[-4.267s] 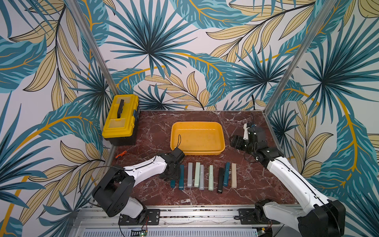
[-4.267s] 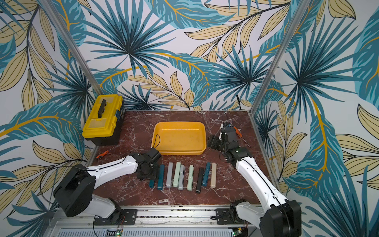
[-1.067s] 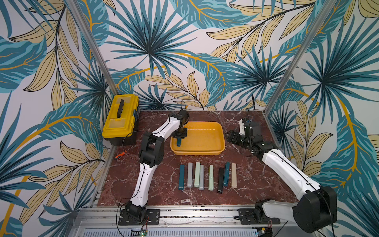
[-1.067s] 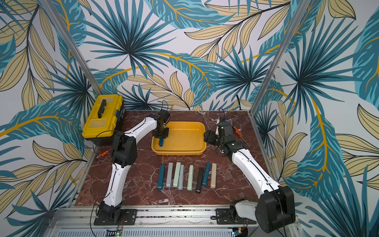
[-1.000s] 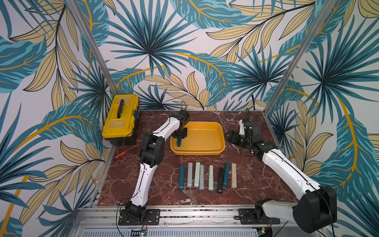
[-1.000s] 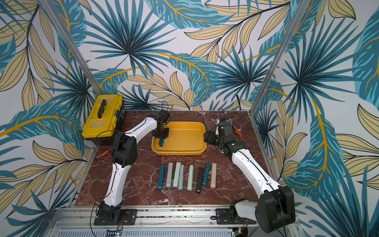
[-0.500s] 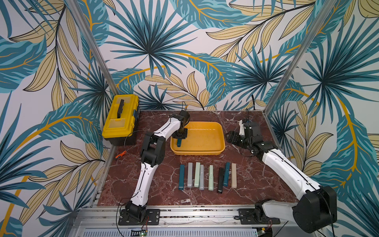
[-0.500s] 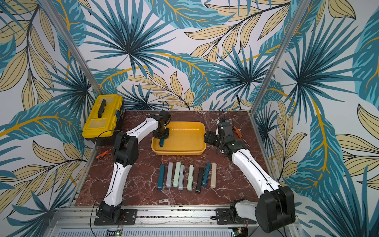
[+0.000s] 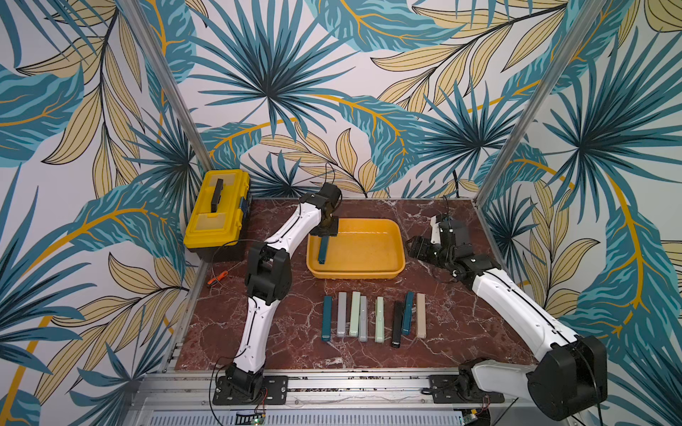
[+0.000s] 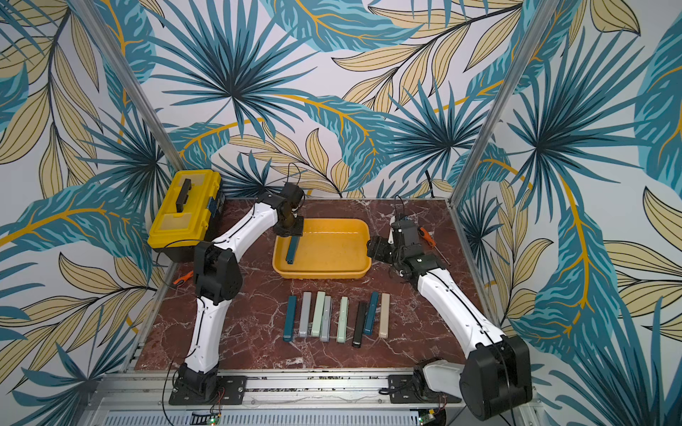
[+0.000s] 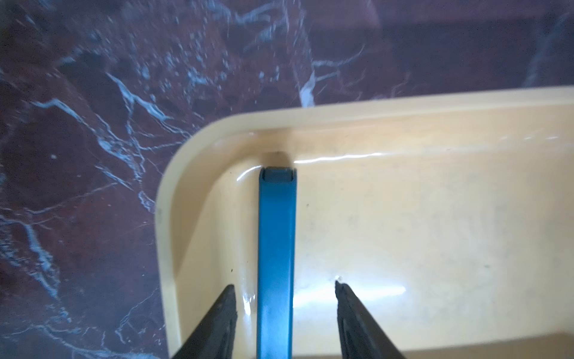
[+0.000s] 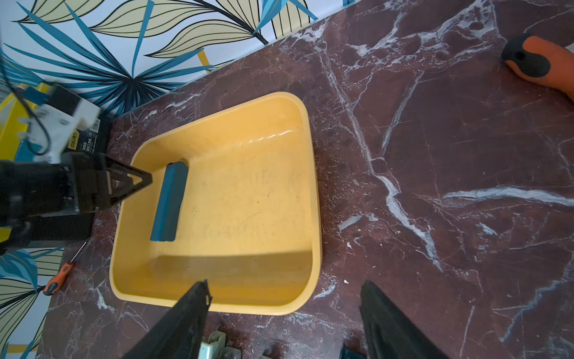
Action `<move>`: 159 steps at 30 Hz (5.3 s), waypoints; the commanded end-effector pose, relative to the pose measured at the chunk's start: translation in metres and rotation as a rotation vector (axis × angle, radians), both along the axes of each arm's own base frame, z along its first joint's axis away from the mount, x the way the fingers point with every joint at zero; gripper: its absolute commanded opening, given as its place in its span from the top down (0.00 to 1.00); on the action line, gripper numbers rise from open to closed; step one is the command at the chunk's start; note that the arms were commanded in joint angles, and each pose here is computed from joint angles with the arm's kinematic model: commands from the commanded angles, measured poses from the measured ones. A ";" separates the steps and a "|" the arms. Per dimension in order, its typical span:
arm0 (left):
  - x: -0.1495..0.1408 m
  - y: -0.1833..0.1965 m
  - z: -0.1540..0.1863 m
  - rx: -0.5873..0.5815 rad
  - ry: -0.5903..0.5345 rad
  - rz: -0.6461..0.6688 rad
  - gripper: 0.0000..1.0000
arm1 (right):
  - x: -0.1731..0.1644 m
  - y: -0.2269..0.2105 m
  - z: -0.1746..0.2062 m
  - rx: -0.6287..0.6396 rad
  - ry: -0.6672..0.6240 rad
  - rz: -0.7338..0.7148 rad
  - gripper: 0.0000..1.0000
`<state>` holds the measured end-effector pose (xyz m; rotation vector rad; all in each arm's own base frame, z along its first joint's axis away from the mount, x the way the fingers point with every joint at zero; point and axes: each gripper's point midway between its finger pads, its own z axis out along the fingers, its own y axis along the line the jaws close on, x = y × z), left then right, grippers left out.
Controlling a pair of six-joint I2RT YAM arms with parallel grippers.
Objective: Put the pruning pliers into the storage box
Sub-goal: Place the pruning pliers in the storage box, then pick up the pruning pliers from the center of the board, then place the pruning pliers in the storage box.
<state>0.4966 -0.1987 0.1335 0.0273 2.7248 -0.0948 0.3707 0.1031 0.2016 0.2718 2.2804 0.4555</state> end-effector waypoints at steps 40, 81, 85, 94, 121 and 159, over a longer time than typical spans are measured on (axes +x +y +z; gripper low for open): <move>-0.297 -0.006 -0.041 -0.127 0.206 0.032 0.36 | -0.010 0.019 0.022 -0.037 -0.033 0.056 0.20; -0.295 -0.010 -0.133 0.023 0.358 0.036 0.53 | -0.010 0.018 0.005 -0.063 -0.006 0.062 0.20; -0.297 -0.010 -0.133 0.025 0.371 0.031 0.66 | -0.010 0.018 0.004 -0.060 -0.002 0.061 0.20; -0.297 -0.002 -0.105 0.050 0.357 0.035 0.78 | -0.009 0.017 0.003 -0.064 0.001 0.050 0.20; -0.119 -0.021 0.064 0.024 -0.003 -0.060 0.73 | 0.026 0.033 0.040 0.005 -0.107 0.048 0.20; -0.010 -0.035 -0.086 0.066 0.112 -0.054 0.72 | 0.028 0.027 0.007 -0.081 -0.016 0.050 0.21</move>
